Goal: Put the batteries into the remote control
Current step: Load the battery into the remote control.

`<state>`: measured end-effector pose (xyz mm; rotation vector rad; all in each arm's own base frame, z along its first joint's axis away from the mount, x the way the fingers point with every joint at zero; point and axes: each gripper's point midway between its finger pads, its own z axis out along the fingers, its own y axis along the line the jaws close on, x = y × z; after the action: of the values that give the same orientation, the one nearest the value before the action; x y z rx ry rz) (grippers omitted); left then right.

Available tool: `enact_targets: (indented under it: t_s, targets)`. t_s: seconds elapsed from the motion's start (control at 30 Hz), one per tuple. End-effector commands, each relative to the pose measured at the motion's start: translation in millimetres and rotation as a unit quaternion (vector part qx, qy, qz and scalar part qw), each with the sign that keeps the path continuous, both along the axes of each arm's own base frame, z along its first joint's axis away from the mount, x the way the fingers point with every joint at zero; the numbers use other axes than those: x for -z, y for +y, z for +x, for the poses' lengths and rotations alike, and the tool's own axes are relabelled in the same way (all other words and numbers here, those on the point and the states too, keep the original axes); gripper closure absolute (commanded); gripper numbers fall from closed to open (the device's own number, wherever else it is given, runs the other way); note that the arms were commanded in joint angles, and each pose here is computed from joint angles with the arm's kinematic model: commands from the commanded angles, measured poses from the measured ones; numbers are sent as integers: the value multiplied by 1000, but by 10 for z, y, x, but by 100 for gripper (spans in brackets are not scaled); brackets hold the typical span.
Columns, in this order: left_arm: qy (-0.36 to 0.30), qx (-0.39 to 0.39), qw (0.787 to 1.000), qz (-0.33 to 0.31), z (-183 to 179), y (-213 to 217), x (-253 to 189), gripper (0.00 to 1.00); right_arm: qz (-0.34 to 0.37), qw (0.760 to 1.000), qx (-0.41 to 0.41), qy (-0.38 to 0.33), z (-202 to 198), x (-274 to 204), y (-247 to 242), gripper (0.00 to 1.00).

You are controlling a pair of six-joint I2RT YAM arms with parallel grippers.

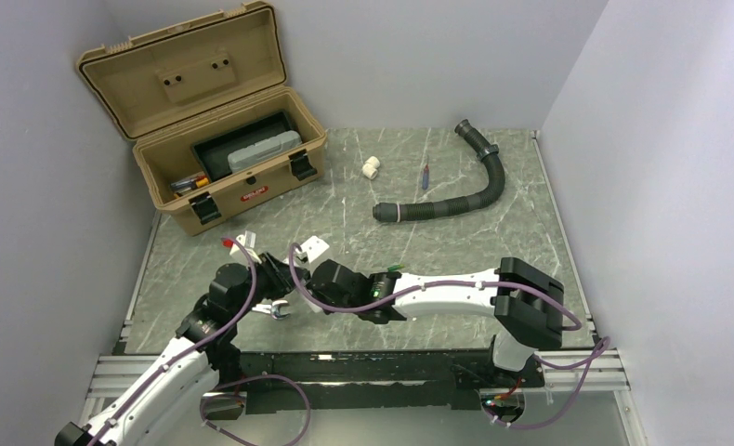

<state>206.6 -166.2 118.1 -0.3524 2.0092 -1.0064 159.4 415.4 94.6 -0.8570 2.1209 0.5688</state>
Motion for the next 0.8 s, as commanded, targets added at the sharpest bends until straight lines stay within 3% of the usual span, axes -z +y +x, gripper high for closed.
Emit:
enact_targets:
  t_s: [0.0,0.37,0.77]
  targets:
    - [-51,4,998,-32,76,-67,-424,100,27,1000,4,-4,-6,-239,19,100]
    - [-49,3,997,-54,54,-83,-457,100,74,997,16,-15,-48,-467,-196,100]
    - [-51,45,990,-122,-38,-260,-569,100,188,979,-2,-75,-3,-878,-111,100]
